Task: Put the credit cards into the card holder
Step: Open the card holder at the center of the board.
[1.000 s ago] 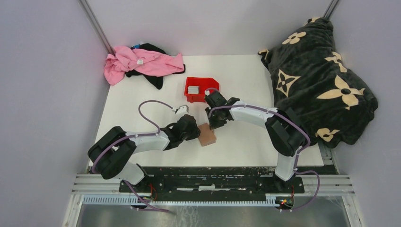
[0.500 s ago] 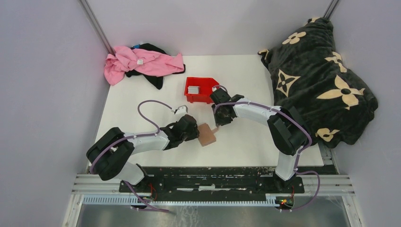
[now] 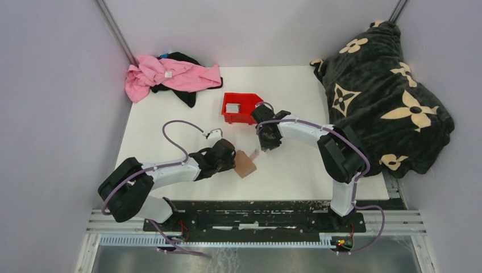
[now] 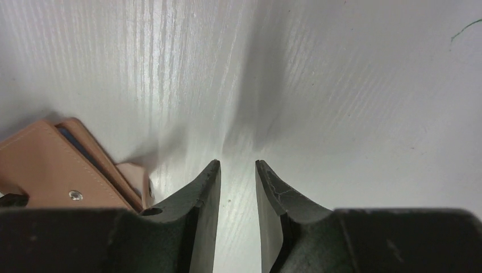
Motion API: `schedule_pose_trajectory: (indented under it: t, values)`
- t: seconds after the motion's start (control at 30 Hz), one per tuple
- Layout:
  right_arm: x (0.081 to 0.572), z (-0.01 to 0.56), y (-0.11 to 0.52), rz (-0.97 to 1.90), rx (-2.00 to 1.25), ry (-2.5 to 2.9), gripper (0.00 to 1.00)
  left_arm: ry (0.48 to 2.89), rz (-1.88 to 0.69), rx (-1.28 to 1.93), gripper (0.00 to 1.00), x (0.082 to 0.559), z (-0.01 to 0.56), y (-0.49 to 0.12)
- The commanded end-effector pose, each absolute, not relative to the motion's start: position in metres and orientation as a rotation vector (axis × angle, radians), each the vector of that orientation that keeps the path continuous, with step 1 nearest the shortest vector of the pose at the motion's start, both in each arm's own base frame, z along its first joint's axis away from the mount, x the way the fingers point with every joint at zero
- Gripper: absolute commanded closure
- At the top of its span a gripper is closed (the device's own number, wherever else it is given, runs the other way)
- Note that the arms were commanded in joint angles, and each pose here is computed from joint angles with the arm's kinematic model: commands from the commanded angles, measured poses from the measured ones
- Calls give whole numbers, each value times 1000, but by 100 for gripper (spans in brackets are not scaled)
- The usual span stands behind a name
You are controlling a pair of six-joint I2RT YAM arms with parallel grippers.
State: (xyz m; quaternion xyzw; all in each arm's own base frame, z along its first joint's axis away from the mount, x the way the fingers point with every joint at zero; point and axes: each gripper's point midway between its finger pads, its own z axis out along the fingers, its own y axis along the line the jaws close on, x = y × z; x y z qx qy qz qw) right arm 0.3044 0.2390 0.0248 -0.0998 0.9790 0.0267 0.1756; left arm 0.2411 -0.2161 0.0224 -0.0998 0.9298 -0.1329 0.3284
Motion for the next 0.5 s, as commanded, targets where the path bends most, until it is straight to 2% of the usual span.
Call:
schedule_pose_trajectory:
  t: [0.0, 0.47]
  values:
    - [324, 57, 245, 87, -285, 2695, 64, 2433, -240, -290, 46, 232, 30, -192]
    - [390, 159, 292, 195, -466, 2431, 55, 2219, -195, -316, 24, 285, 111, -192]
